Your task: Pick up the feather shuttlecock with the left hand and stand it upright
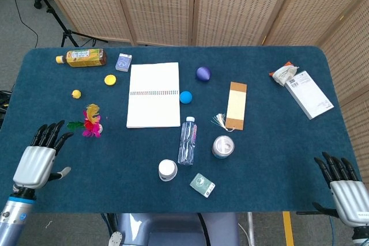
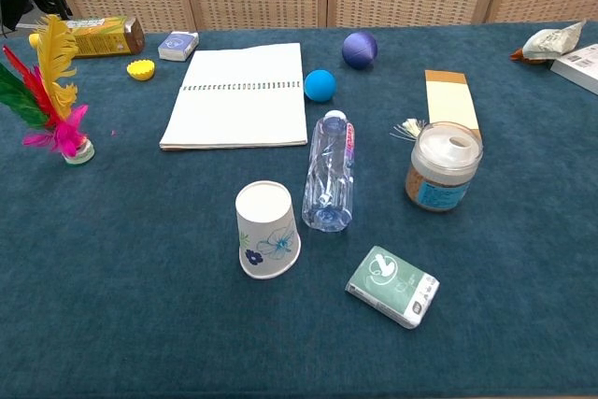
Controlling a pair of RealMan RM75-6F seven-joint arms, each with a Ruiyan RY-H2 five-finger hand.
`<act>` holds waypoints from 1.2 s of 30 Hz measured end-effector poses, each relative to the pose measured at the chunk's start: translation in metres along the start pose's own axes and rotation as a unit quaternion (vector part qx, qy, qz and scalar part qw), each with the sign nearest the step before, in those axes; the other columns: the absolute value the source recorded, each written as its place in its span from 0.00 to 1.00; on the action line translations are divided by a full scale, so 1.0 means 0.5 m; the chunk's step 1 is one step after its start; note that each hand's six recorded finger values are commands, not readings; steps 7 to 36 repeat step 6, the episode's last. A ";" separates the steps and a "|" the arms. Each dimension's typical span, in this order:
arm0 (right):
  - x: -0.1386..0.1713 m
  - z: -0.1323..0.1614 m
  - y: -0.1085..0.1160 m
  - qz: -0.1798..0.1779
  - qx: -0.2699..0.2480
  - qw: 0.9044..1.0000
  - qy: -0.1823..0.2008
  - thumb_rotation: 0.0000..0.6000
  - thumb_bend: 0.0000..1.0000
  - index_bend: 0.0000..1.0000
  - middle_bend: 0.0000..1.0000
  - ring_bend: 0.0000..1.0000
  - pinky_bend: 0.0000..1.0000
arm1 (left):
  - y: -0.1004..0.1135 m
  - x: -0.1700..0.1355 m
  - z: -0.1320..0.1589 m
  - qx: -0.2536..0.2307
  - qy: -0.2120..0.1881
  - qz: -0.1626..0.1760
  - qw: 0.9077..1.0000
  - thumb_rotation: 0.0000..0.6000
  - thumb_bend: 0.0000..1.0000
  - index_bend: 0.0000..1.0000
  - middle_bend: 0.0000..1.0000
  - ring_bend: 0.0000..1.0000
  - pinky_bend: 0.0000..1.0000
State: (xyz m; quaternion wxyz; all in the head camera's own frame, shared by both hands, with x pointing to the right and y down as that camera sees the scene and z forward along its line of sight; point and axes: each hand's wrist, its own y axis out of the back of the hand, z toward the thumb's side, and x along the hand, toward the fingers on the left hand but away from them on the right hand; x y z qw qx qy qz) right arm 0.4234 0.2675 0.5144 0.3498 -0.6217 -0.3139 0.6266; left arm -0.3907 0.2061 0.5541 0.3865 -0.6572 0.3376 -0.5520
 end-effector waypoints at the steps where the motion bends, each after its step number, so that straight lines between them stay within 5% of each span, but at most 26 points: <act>1: -0.001 -0.001 -0.001 0.000 0.000 1.000 -0.001 1.00 0.00 0.00 0.00 0.00 0.00 | -0.002 -0.012 -0.001 0.002 0.000 -0.005 1.000 1.00 0.00 0.11 0.00 0.00 0.00; 6: -0.004 -0.007 -0.005 0.003 0.004 1.000 -0.006 1.00 0.00 0.00 0.00 0.00 0.00 | -0.013 -0.055 -0.016 0.021 0.004 -0.033 0.999 1.00 0.00 0.01 0.00 0.00 0.00; 36: -0.004 -0.007 -0.005 0.003 0.004 1.000 -0.006 1.00 0.00 0.00 0.00 0.00 0.00 | -0.013 -0.055 -0.016 0.021 0.004 -0.033 0.999 1.00 0.00 0.01 0.00 0.00 0.00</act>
